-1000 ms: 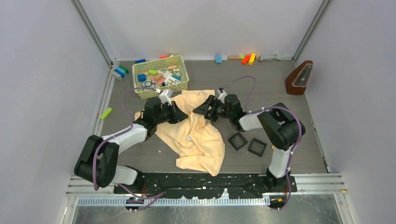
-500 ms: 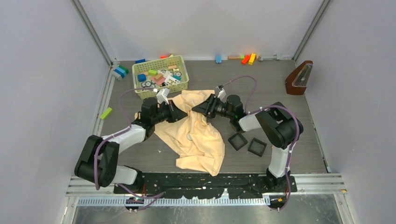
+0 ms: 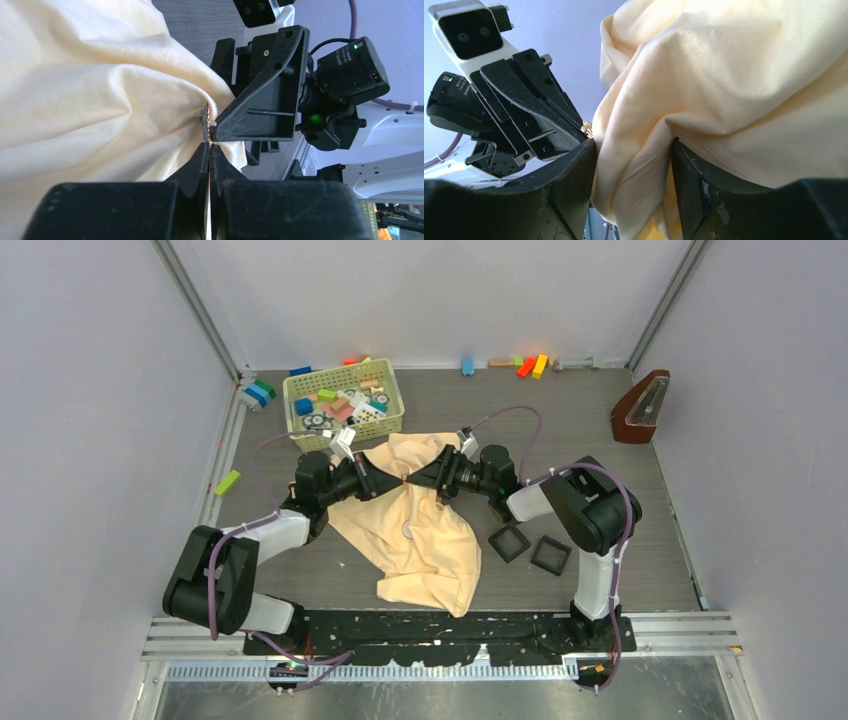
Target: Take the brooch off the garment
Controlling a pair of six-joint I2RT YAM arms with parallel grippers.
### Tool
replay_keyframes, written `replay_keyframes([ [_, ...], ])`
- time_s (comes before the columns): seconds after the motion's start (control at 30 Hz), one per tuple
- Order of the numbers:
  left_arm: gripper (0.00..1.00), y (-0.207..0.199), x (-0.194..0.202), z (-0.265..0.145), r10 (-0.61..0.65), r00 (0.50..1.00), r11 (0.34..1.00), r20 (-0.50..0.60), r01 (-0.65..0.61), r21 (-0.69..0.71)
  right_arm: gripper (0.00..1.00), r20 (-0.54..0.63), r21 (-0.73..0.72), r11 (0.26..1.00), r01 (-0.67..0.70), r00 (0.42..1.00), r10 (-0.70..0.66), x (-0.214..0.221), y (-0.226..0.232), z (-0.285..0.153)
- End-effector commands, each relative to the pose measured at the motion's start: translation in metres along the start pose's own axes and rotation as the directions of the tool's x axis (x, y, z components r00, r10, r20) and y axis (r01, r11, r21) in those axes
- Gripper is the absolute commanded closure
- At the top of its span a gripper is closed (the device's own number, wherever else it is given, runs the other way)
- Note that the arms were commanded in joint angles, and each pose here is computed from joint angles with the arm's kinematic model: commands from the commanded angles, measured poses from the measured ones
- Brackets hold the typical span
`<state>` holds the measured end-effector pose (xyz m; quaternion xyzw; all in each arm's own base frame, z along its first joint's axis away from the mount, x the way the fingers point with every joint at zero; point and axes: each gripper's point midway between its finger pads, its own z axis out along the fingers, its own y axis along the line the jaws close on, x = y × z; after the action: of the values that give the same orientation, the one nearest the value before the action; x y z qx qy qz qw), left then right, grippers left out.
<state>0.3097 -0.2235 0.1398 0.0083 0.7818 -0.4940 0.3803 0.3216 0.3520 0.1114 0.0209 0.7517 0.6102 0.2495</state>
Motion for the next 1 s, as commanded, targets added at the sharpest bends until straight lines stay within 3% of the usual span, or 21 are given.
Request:
replay_keyframes([
  [0.0,1.0,-0.017,-0.012,0.001,0.026,0.999,0.995,0.036,-0.029,0.092,0.41,0.002,-0.099,0.992,0.073,0.997,-0.073,-0.004,0.026,0.006],
  [0.17,1.0,-0.017,-0.012,0.002,0.024,0.999,0.995,0.035,-0.027,0.096,0.54,0.012,-0.149,0.985,0.081,0.997,-0.08,-0.003,0.037,0.003],
  [0.4,1.0,-0.013,-0.012,0.002,0.017,0.999,0.996,0.034,-0.02,0.085,0.43,0.041,-0.233,0.967,0.105,0.994,-0.098,-0.005,0.056,-0.004],
  [0.73,1.0,-0.008,-0.012,0.002,0.0,0.999,0.998,0.036,-0.002,0.07,0.61,0.057,-0.284,0.952,0.113,0.993,-0.1,-0.007,0.068,-0.01],
  [0.97,1.0,-0.009,-0.012,0.0,0.022,0.999,0.997,0.04,-0.025,0.075,0.56,0.065,-0.279,0.954,0.106,0.994,-0.092,-0.009,0.067,-0.01],
])
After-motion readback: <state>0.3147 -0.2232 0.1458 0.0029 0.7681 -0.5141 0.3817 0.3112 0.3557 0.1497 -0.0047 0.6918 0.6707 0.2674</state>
